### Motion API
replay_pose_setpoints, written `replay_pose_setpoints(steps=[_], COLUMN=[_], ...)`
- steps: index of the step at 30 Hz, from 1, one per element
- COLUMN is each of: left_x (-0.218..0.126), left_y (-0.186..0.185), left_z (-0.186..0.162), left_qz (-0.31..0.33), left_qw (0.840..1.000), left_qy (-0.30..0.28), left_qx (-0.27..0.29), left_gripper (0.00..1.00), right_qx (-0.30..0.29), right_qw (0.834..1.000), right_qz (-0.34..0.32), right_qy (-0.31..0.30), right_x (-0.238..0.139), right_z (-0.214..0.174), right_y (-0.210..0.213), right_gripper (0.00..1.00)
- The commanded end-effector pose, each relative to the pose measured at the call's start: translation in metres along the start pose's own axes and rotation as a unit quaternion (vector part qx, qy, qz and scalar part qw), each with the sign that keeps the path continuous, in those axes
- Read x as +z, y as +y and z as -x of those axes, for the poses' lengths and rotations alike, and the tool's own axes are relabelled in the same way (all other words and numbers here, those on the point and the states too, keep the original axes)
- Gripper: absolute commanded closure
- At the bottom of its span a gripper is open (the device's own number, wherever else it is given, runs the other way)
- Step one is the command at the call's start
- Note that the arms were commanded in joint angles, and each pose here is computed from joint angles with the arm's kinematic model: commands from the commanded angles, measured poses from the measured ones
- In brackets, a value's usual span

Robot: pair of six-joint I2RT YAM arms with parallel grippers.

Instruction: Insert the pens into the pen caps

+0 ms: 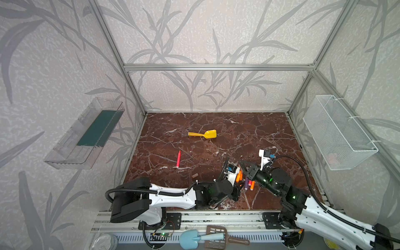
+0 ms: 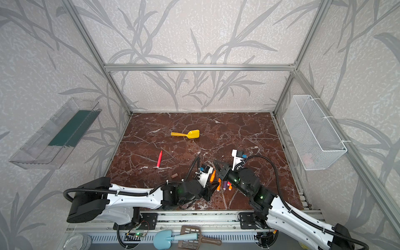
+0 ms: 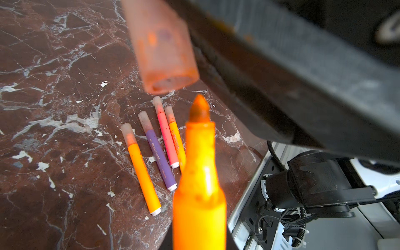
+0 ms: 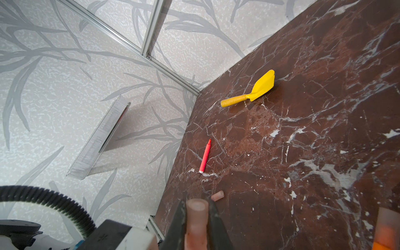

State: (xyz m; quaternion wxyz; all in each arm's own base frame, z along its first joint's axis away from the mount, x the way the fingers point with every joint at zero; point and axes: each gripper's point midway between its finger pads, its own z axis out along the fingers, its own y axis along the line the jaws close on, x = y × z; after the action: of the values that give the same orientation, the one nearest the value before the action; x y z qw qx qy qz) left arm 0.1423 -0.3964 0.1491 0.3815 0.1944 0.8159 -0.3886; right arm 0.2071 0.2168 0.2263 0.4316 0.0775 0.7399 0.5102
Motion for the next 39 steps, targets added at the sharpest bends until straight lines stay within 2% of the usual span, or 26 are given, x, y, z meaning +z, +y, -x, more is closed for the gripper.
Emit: replay_pose_setpoints(steps=[1,25,39], left_x=[0.000,0.007,-0.003], left_y=[-0.002,-0.002,-0.018], left_z=[0.013,0.021,0.049], left_qz=[0.008,-0.007,-0.099], left_qw=[1.000,1.000,0.992], left_qy=[-0.019,-0.024,-0.047], left_qx=[-0.001,-0.014,-0.068], left_gripper=[1.00,1.00,1.00], right_qx=[0.008,-0.002,-0.026], right_qw=[1.000,0.998,0.995], right_qz=[0.019,0.057,0.094], right_qy=[-0.003,0.015,0.010], right_x=[-0.003,-0.006,-0.010], right_z=[0.001,-0.017,-0.026], right_y=[0.005,0.010,0.015], right_gripper=[0.94,0.95,0.94])
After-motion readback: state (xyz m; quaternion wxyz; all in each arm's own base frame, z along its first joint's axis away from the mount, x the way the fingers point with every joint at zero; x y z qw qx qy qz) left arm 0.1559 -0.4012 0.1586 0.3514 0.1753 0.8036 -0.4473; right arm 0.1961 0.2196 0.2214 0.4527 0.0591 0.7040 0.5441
